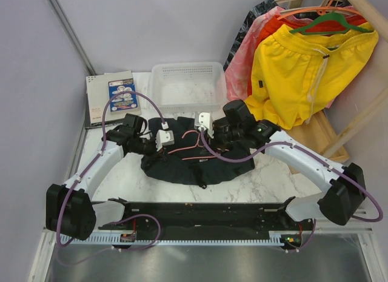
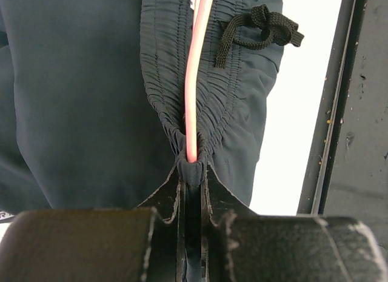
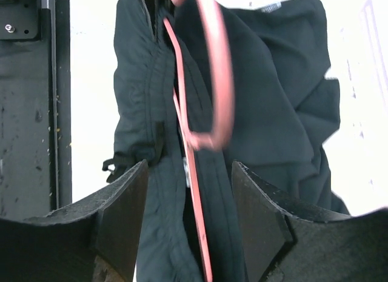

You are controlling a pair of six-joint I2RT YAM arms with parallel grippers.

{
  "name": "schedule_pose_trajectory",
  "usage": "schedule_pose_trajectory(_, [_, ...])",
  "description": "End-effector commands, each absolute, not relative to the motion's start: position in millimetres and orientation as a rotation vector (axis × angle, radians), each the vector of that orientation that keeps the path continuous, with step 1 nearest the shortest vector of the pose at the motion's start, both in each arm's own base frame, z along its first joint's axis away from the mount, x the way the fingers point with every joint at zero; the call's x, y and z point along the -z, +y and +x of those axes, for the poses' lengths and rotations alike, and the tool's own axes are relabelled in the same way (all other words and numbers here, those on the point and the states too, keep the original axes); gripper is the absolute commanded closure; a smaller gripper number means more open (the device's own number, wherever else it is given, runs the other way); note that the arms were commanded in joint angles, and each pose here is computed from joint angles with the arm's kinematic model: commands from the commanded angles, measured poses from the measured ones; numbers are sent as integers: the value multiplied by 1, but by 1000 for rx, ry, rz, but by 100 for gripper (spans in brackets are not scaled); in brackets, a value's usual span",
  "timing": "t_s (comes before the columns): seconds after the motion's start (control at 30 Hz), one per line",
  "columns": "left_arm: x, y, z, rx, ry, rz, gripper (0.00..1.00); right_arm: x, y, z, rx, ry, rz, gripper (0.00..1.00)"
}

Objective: Place the shorts on the hanger

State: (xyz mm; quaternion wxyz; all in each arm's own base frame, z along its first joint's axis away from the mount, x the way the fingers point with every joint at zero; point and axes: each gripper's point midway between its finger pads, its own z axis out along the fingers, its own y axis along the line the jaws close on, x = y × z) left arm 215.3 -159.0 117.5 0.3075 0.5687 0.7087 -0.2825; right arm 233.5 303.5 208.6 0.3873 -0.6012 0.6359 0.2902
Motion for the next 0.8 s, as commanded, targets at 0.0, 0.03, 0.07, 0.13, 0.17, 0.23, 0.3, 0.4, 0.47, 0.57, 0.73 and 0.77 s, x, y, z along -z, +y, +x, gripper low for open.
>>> schedule_pose_trajectory(0.0, [-146,-172,224,781,1771,1468,98,-218,330,239,-710,1471,-1565,37])
schedule_pose_trajectory(0.03, [-148,-173,223,784,1765,1468,98,-214,333,236,-706,1467,-1579,37])
schedule_pose_trajectory(0.07, [-149,-173,223,785,1762,1469,98,-211,335,235,-702,1467,-1585,40])
schedule_pose_trajectory(0.13, [-152,-173,221,782,1754,1469,98,-209,338,236,-694,1474,-1579,57])
schedule_pose_trajectory(0.17, [-153,-173,222,780,1755,1468,98,-209,338,237,-694,1477,-1577,67])
schedule_pose_trajectory(0.23, [-155,-171,219,770,1760,1472,98,-214,336,240,-673,1494,-1558,100])
schedule_pose_trajectory(0.3, [-154,-168,218,749,1761,1483,98,-224,332,239,-660,1500,-1543,100])
schedule_pose_trajectory(0.4, [-152,-161,213,716,1770,1507,86,-248,323,236,-630,1466,-1515,100])
schedule_pose_trajectory(0.47, [-158,-157,210,717,1767,1500,79,-264,318,234,-611,1445,-1506,100])
schedule_pose_trajectory(0.57, [-167,-154,212,696,1757,1478,77,-277,307,227,-596,1455,-1520,100])
schedule_pose_trajectory(0.73, [-178,-148,216,631,1728,1483,77,-290,287,221,-501,1423,-1571,100])
schedule_pose_trajectory(0.77, [-180,-147,217,622,1724,1484,77,-293,284,221,-489,1423,-1571,100])
